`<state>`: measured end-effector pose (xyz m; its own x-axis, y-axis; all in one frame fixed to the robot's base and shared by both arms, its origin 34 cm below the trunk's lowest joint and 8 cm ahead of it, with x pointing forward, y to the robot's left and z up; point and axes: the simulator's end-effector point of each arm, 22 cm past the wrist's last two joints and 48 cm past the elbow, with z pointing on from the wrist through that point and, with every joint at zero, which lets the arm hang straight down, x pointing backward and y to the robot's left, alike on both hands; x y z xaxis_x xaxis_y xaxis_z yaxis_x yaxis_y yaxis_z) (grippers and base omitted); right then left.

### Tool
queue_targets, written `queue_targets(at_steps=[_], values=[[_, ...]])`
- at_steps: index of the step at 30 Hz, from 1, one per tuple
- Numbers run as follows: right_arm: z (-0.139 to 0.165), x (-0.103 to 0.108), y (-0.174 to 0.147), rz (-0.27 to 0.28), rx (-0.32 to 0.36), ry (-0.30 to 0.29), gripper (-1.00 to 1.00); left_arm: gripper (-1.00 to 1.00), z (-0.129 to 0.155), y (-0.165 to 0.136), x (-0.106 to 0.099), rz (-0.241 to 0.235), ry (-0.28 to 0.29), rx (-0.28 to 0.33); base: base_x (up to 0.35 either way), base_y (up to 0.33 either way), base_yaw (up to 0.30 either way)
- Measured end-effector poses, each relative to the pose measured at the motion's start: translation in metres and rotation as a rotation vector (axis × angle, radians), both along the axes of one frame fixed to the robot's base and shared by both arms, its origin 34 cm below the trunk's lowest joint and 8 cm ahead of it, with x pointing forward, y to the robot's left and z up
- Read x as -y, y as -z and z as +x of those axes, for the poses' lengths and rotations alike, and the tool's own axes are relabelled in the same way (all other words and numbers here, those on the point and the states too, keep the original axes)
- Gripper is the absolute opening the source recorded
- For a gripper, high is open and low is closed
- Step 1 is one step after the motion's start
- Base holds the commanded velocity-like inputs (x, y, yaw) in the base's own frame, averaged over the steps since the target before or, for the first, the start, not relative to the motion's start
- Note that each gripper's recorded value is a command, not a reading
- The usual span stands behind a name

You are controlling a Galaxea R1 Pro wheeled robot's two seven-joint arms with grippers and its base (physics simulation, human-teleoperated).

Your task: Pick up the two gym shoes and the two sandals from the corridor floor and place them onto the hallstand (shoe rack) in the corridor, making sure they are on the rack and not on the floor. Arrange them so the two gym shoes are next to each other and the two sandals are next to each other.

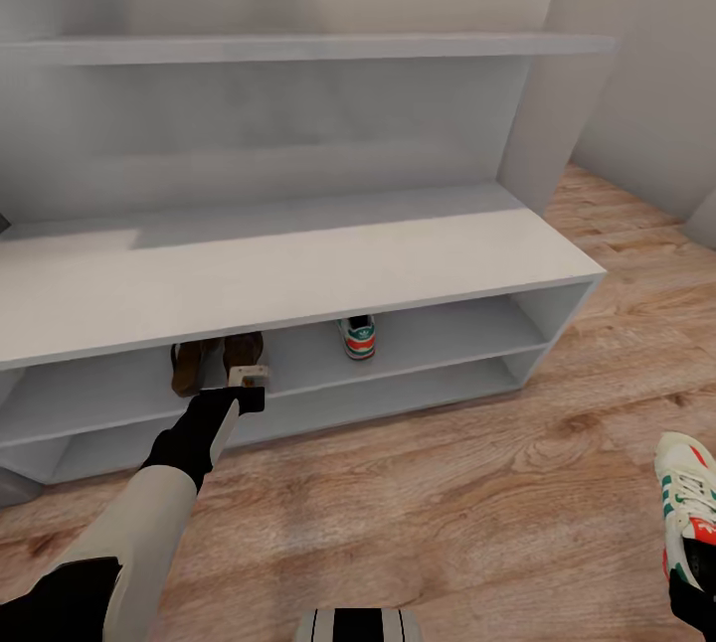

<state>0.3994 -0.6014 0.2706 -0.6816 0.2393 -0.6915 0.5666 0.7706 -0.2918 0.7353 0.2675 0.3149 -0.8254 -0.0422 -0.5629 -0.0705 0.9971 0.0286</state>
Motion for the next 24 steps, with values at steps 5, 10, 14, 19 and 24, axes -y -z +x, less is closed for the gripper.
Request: queue_targets(at_steps=[5,10,14,19,24], values=[[-0.0008,0.0012,-0.0006,0.0,0.001,0.004,-1.0,-1.0,0.0001,-0.0003,0.0008,-0.001,0.0,0.0,0.15,0.089,0.0],[-0.0008,0.0013,-0.0005,-0.001,0.001,0.004,-1.0,-1.0,0.0001,-0.0001,0.0009,-0.001,0.0,0.0,0.037,0.019,0.0],[-0.0009,0.0012,-0.0005,0.0,0.001,0.005,-1.0,-1.0,0.0001,-0.0004,0.001,-0.001,0.0,0.0,0.157,0.117,0.0],[-0.0009,0.0013,-0.0004,0.0,0.001,0.005,-1.0,-1.0,0.0002,-0.0002,0.0005,-0.001,-0.001,0.001,0.053,0.042,0.0],[-0.0009,0.0013,-0.0005,-0.001,0.001,0.005,-1.0,-1.0,0.0002,-0.0001,0.0006,-0.001,-0.001,0.001,0.012,0.006,0.0]])
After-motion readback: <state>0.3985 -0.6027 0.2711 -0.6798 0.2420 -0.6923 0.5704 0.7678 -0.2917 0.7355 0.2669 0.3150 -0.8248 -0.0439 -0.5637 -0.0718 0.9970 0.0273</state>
